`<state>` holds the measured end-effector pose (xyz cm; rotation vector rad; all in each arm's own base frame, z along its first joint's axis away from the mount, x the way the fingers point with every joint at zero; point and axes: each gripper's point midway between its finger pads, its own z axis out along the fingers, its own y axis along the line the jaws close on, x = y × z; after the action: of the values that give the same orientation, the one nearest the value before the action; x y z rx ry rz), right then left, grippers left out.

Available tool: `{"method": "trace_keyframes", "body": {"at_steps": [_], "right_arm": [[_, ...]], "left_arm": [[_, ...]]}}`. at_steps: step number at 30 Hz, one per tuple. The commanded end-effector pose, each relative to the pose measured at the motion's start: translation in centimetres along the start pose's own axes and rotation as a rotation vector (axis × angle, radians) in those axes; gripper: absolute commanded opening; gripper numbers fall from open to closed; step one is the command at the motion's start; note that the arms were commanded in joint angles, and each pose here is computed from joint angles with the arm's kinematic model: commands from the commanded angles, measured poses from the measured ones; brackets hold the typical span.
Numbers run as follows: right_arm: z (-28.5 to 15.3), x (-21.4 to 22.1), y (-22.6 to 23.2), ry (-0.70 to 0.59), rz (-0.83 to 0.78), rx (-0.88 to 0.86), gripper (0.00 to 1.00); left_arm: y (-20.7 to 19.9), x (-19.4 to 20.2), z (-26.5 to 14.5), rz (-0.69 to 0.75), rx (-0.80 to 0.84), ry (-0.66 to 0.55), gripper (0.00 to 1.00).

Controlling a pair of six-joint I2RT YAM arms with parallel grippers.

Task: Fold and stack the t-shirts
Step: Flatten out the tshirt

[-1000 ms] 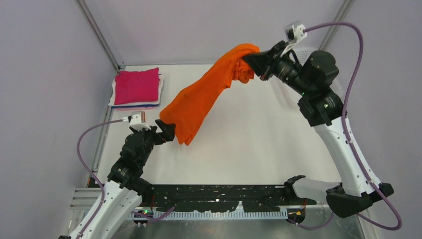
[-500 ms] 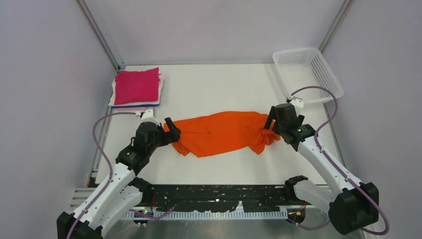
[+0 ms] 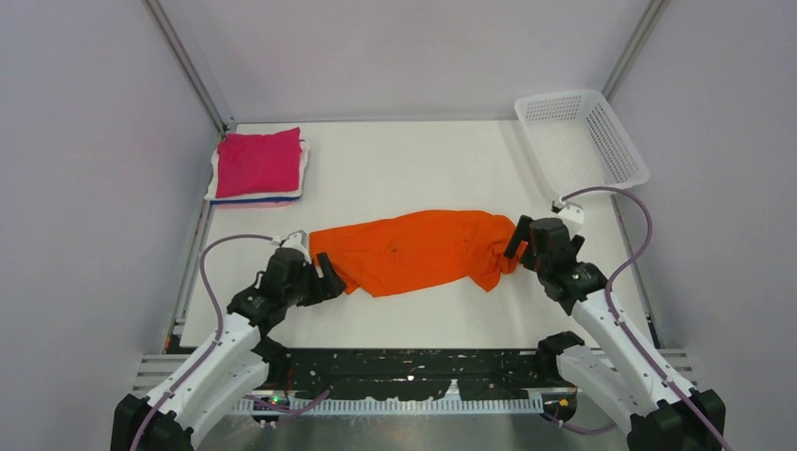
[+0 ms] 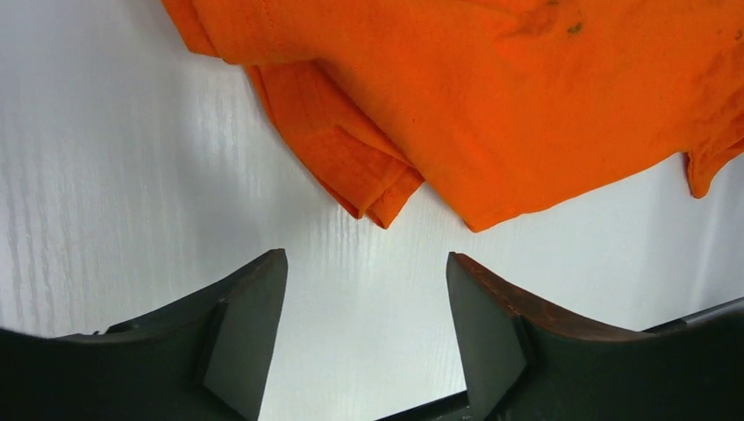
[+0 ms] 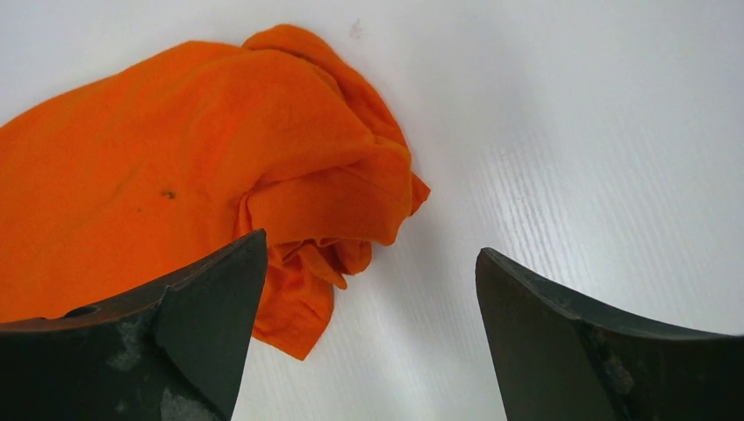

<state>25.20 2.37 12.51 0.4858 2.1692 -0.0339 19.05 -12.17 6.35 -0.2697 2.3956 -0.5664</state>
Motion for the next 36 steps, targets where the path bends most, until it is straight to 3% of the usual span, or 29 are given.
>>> {"method": "trace_keyframes", "body": {"at_steps": [1, 7, 14, 25, 36], "right_arm": [[0.0, 0.8, 2.1, -0.01, 0.045, -0.142, 0.95], [0.0, 1.0, 2.0, -0.017, 0.038, -0.147, 0.95], [0.1, 0.9, 1.6, -0.026, 0.024, -0.127, 0.95], [0.5, 1.1, 1.0, -0.024, 0.009, -0.095, 0.95], [0.6, 1.2, 0.6, -0.027, 0.005, -0.077, 0.95]], "left_arm": [[-1.5, -0.8, 0.8, -0.027, 0.051, -0.008, 0.63], [-0.5, -0.5, 2.4, -0.03, -0.031, 0.045, 0.46], [-0.4, -0.1, 3.9, -0.054, -0.047, 0.069, 0.43], [-1.4, -1.9, 4.7, -0.063, -0.023, 0.013, 0.37], [-1.7, -1.7, 5.1, -0.058, -0.026, 0.053, 0.22]]}}
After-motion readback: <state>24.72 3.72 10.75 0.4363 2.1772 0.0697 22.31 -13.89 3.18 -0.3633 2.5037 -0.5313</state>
